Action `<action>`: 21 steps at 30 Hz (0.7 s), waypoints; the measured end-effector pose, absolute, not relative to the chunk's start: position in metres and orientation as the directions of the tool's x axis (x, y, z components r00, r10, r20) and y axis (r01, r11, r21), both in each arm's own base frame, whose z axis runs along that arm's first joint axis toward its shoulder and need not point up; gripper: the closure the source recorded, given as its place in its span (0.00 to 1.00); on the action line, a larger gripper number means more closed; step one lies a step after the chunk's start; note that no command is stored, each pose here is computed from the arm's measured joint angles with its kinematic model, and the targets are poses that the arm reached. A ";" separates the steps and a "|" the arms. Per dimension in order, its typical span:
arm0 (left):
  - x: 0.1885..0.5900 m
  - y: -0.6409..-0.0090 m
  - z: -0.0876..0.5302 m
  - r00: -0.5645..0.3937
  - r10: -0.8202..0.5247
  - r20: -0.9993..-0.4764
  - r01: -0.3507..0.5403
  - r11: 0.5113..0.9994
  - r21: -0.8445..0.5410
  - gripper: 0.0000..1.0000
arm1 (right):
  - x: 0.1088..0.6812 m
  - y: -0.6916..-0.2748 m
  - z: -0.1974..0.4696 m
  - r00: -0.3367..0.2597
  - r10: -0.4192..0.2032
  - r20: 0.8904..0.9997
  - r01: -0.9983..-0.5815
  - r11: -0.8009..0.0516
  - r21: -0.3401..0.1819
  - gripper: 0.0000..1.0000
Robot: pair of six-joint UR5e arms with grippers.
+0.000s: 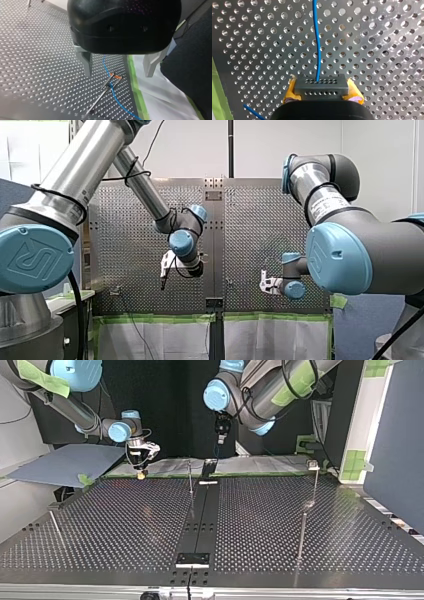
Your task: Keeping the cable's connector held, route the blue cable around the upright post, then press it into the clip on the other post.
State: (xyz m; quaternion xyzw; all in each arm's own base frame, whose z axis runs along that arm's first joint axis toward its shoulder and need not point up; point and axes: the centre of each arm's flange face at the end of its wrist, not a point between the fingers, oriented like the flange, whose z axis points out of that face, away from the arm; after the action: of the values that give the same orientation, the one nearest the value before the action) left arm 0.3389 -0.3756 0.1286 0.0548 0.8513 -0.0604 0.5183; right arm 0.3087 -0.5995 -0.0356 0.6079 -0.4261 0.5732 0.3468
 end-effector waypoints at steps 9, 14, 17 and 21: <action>0.331 -0.354 0.145 -0.407 -0.090 -0.909 0.089 0.986 -0.138 0.00 | 0.308 -0.600 -0.036 -0.023 -0.121 0.992 -0.916 -0.395 -0.070 1.00; 0.325 -0.345 0.153 -0.376 -0.134 -0.917 0.077 0.982 -0.174 0.00 | 0.309 -0.599 -0.036 -0.022 -0.124 0.992 -0.915 -0.396 -0.070 1.00; 0.321 -0.339 0.158 -0.356 -0.150 -0.922 0.074 0.979 -0.188 0.00 | 0.310 -0.599 -0.036 -0.022 -0.124 0.992 -0.915 -0.397 -0.070 1.00; 0.318 -0.330 0.164 -0.329 -0.181 -0.927 0.059 0.976 -0.211 0.00 | 0.312 -0.599 -0.035 -0.020 -0.121 0.992 -0.913 -0.401 -0.068 1.00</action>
State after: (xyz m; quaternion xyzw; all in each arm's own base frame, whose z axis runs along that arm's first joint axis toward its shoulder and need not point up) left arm 0.3180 -0.3299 0.1638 -0.0376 0.8086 -0.1038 0.5779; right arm 0.3118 -0.5995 -0.0346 0.6089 -0.4247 0.5744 0.3450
